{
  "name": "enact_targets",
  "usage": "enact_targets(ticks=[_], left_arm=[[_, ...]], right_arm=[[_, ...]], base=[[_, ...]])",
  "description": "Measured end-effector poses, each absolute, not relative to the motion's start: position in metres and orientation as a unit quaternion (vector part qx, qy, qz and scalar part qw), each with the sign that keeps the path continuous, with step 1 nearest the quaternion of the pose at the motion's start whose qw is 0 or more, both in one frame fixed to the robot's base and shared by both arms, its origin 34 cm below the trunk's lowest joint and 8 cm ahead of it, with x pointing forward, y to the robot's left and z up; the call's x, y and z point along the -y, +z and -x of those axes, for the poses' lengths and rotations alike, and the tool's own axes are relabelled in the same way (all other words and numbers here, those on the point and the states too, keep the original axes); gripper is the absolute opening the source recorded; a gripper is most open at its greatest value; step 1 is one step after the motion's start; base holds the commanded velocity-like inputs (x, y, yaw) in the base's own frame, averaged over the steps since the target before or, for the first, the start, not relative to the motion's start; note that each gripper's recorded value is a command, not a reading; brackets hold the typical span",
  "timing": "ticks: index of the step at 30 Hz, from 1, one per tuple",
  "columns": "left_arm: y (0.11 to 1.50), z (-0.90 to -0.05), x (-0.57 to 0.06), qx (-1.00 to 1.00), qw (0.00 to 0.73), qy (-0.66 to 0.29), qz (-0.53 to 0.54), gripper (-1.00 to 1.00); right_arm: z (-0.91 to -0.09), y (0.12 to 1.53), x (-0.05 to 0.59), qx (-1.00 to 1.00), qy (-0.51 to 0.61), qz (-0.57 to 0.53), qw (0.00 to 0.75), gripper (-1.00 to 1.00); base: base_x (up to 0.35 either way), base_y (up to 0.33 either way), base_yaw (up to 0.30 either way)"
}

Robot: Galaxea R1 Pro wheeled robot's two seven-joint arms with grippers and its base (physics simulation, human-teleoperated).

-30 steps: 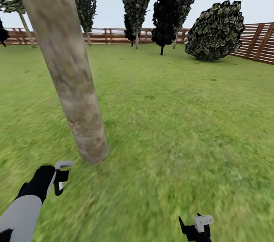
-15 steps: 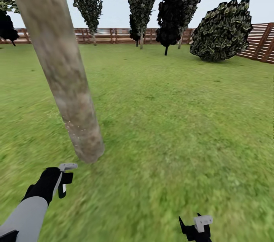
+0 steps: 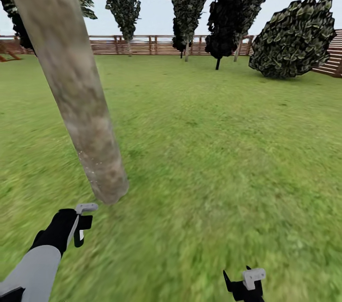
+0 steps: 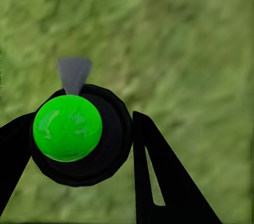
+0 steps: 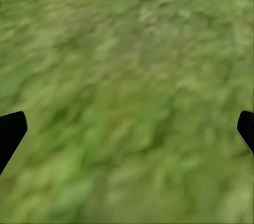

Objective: In the garden, pick up the pesticide atomizer on the floor and spray pesticide onto both trees until each tree trunk is fully covered.

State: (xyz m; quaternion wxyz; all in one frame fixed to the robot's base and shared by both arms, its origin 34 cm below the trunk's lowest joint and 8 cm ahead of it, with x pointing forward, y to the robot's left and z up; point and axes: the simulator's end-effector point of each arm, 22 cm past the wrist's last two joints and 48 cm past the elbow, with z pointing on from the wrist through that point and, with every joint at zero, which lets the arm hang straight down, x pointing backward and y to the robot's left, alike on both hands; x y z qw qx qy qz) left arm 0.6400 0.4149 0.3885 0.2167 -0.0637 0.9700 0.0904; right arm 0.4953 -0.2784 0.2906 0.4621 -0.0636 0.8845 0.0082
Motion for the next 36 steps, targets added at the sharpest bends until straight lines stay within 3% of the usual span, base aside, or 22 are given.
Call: enact_targets(ticks=[16,36], left_arm=[[0.3889,-0.6404,-0.4155,-0.970,0.217,0.092,0.064,-1.00],[0.3875,-0.6410,-0.4084,-0.970,0.217,0.089,0.063,-1.00]], right_arm=[[-0.4951,0.2905,0.2785,-0.885,0.008,0.064,0.462,1.00],[-0.4950,0.2904,0.2784,-0.885,0.008,0.064,0.462,1.00]], base=[[0.119,-0.254,0.043],[0.096,-0.266,0.272]])
